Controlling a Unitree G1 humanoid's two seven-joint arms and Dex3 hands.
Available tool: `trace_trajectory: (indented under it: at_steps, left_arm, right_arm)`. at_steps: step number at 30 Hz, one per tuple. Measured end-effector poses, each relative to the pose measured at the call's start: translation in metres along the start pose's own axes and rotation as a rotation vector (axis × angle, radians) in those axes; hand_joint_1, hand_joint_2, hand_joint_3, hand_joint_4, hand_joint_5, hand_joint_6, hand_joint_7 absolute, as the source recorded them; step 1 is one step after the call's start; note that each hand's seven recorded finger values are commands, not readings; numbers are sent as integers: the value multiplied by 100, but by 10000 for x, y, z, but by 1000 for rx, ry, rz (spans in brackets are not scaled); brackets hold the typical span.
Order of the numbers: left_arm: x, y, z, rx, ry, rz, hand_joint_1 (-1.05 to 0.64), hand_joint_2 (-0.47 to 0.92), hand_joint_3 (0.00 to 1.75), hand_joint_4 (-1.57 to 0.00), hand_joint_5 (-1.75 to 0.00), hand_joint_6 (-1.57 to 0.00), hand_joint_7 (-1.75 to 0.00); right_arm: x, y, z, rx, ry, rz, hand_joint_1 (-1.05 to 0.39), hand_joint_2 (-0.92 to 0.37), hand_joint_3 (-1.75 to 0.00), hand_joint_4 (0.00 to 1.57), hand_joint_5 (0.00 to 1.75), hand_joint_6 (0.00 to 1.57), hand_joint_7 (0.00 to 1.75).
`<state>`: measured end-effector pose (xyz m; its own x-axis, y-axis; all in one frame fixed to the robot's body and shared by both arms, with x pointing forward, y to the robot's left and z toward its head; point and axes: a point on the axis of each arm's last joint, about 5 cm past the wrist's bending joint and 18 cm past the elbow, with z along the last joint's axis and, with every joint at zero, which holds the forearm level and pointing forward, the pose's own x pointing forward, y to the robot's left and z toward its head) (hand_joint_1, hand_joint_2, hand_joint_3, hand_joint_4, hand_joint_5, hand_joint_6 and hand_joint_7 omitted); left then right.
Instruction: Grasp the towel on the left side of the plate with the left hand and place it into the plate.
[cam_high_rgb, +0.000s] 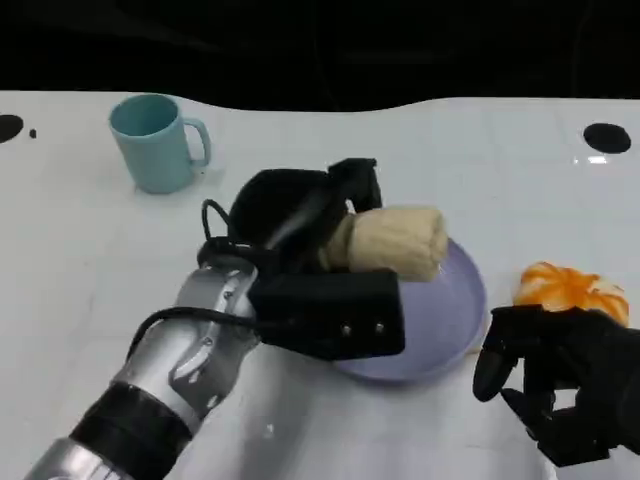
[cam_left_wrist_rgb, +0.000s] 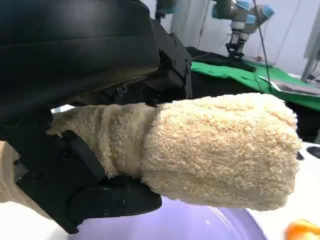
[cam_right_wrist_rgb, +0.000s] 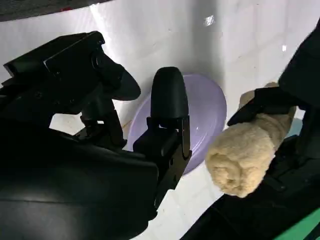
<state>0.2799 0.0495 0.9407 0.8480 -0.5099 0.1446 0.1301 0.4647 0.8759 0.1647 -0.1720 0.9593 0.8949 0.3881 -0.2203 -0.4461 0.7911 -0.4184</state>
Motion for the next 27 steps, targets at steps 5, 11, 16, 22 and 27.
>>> trace_trajectory:
  at_steps: [5,11,16,22,27]
  left_arm:
    - [19,-95,94,6,-7,-42,-17,50,88,-88,-175,-63,-173]
    - [19,-120,100,19,24,-141,-24,87,24,-60,-152,-90,-32]
    - [20,-100,102,23,42,-177,-31,92,19,-51,-153,-79,-8]
    - [16,-88,98,37,42,-194,-39,92,18,-46,-141,-69,-1]
    - [10,-26,103,50,24,-184,-43,92,21,-45,-121,-69,-1]
  right_arm:
    - [8,11,6,2,-5,5,2,-57,-108,75,175,71,144]
    - [11,19,8,2,-6,7,1,-56,-108,75,175,71,144]
    - [12,20,9,1,-8,7,1,-56,-109,75,175,71,144]
    - [17,16,12,-2,-9,6,1,-56,-108,75,175,70,143]
    - [19,16,12,-3,-8,6,2,-57,-108,75,175,71,144]
